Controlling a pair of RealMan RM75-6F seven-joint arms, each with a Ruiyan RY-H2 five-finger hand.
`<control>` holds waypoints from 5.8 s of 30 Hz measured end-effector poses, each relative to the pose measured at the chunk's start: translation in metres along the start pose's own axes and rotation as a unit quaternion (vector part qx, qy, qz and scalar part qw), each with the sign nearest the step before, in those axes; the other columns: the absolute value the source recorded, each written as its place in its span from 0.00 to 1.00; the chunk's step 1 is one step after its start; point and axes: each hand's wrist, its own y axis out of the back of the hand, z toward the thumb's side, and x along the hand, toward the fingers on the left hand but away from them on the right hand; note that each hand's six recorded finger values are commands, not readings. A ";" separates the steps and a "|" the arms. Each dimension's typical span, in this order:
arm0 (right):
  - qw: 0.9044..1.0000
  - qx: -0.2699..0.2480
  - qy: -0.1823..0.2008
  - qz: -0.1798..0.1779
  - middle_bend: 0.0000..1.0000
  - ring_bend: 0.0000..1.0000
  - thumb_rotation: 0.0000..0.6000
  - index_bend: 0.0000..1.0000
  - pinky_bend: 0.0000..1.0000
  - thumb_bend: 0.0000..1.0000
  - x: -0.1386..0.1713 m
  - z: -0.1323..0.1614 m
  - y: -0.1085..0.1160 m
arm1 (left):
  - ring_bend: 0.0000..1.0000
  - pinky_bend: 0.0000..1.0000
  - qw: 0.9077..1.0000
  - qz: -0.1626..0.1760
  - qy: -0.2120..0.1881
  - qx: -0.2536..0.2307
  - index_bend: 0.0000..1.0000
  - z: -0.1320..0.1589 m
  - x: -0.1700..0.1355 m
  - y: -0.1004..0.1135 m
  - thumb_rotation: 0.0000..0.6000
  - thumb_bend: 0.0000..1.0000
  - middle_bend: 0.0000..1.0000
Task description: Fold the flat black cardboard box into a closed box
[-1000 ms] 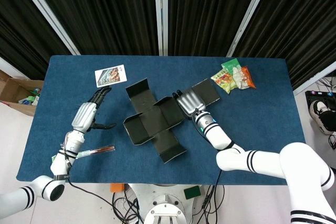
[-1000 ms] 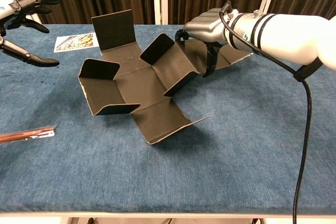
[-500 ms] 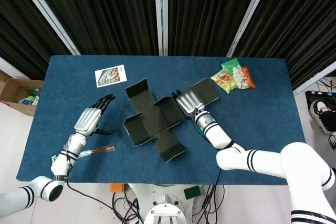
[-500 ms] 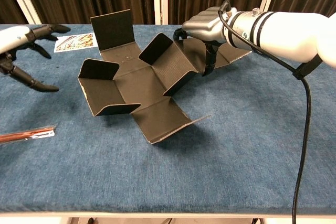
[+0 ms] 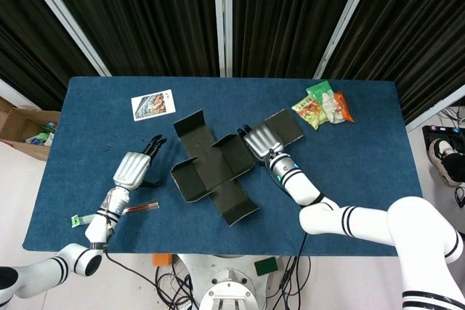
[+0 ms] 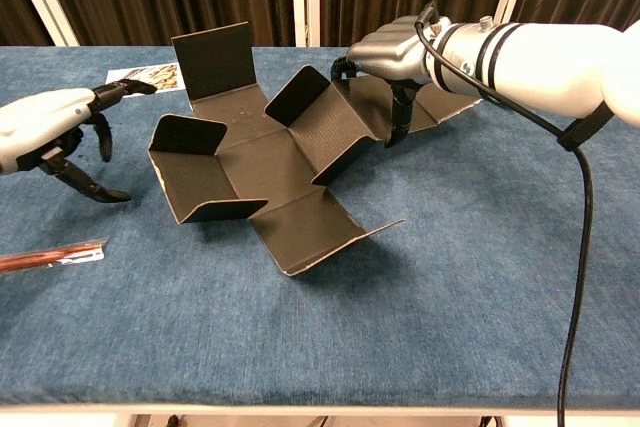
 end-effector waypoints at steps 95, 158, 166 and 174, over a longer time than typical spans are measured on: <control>0.960 0.130 0.201 -0.147 0.00 0.65 1.00 0.00 1.00 0.05 -0.016 0.079 0.080 | 0.69 0.91 0.893 -0.178 -0.013 -0.412 0.29 0.056 0.036 -0.037 1.00 0.01 0.32; 0.864 -0.270 0.109 -0.410 0.00 0.68 1.00 0.00 1.00 0.07 0.059 -0.006 0.109 | 0.70 0.93 0.712 -0.196 -0.015 -0.674 0.30 0.072 0.025 0.047 1.00 0.01 0.32; 0.864 -0.265 0.119 -0.411 0.01 0.68 1.00 0.00 1.00 0.07 0.065 -0.007 0.118 | 0.70 0.93 0.742 -0.195 -0.022 -0.641 0.32 0.069 0.027 0.046 1.00 0.01 0.33; 0.880 -0.238 0.134 -0.389 0.03 0.68 1.00 0.00 1.00 0.07 0.064 0.004 0.117 | 0.70 0.93 0.785 -0.192 -0.020 -0.588 0.32 0.066 0.031 0.047 1.00 0.01 0.33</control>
